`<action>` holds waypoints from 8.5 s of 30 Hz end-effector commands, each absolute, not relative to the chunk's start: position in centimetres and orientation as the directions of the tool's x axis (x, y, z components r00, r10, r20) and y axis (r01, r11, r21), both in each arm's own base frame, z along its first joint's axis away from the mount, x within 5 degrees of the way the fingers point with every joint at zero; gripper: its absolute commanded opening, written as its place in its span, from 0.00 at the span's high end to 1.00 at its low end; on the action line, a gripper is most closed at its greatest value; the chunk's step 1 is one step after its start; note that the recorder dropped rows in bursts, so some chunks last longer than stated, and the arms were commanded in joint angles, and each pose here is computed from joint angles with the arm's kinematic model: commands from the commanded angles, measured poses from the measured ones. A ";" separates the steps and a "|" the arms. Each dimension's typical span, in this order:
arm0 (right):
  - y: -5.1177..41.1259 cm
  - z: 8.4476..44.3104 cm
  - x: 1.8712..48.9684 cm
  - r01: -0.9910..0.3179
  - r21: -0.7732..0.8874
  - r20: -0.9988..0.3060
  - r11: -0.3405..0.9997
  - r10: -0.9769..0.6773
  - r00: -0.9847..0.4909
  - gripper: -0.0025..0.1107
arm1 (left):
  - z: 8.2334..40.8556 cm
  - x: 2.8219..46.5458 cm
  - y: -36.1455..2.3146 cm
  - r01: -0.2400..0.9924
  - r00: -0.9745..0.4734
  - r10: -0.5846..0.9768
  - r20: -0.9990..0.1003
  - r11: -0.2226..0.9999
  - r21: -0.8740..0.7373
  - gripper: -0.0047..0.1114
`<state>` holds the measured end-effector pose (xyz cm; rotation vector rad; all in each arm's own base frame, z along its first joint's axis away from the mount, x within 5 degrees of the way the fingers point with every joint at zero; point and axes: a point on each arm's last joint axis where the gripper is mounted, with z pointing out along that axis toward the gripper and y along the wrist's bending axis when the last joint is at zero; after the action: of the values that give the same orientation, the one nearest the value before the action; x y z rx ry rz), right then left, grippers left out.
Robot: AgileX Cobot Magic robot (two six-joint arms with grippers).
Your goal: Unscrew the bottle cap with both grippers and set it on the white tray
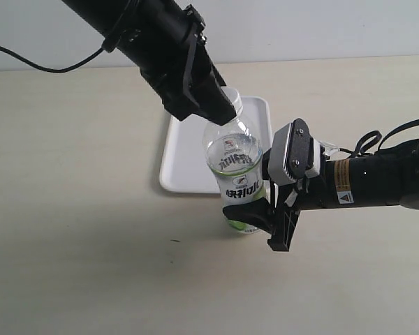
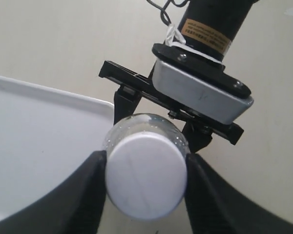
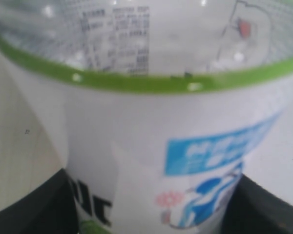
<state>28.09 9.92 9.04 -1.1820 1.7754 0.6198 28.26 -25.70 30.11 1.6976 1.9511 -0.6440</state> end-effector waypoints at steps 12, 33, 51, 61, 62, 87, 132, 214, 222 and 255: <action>10.1 9.7 28.4 -0.903 -0.083 -0.888 0.421 -0.442 -0.125 0.98 | 30.5 27.9 -25.8 0.613 -0.789 0.461 -0.406 0.624 -0.484 0.96; 9.9 9.4 28.4 -0.899 -0.073 -0.874 0.432 -0.463 -0.152 0.98 | 30.8 28.1 -25.7 0.675 -0.736 0.509 -0.446 0.598 -0.432 0.36; 9.7 9.3 28.4 -0.890 -0.061 -0.855 0.452 -0.484 -0.188 0.98 | 36.8 28.2 -25.3 0.987 0.129 0.799 -0.587 -0.046 0.153 0.43; 9.5 9.1 28.5 -0.892 -0.100 -0.840 0.441 -0.518 -0.162 0.98 | 35.6 28.6 -26.1 0.971 0.225 0.800 -0.557 -0.134 0.200 0.39; 9.5 9.1 28.5 -0.893 -0.107 -0.837 0.438 -0.525 -0.158 0.98 | 35.4 28.5 -26.3 0.970 0.230 0.803 -0.550 -0.145 0.193 0.39; 9.4 8.9 28.6 -0.890 -0.118 -0.825 0.440 -0.542 -0.159 0.98 | 31.7 27.5 -30.6 0.946 0.312 0.844 -0.435 -0.234 0.225 0.39; 9.0 8.7 28.9 -0.847 -0.055 -0.819 0.529 -0.509 -0.265 0.98 | 31.7 26.8 -30.8 0.835 -0.550 0.719 -0.425 0.483 -0.265 0.95; 8.8 8.4 28.9 -0.862 -0.125 -0.789 0.492 -0.576 -0.215 0.98 | 32.5 27.9 -30.6 0.952 0.260 0.846 -0.466 -0.144 0.270 0.42; 8.8 8.4 28.9 -0.862 -0.125 -0.789 0.492 -0.576 -0.215 0.98 | 31.4 28.4 -30.8 0.956 0.248 0.863 -0.440 -0.143 0.258 0.42; 8.8 8.5 28.9 -0.857 -0.123 -0.790 0.500 -0.572 -0.220 0.98 | 32.0 27.8 -30.3 0.967 0.213 0.876 -0.432 -0.126 0.220 0.64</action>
<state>28.93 9.32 9.15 -1.1369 1.8605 0.5018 28.17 -30.42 31.58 2.0423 1.6923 -0.2606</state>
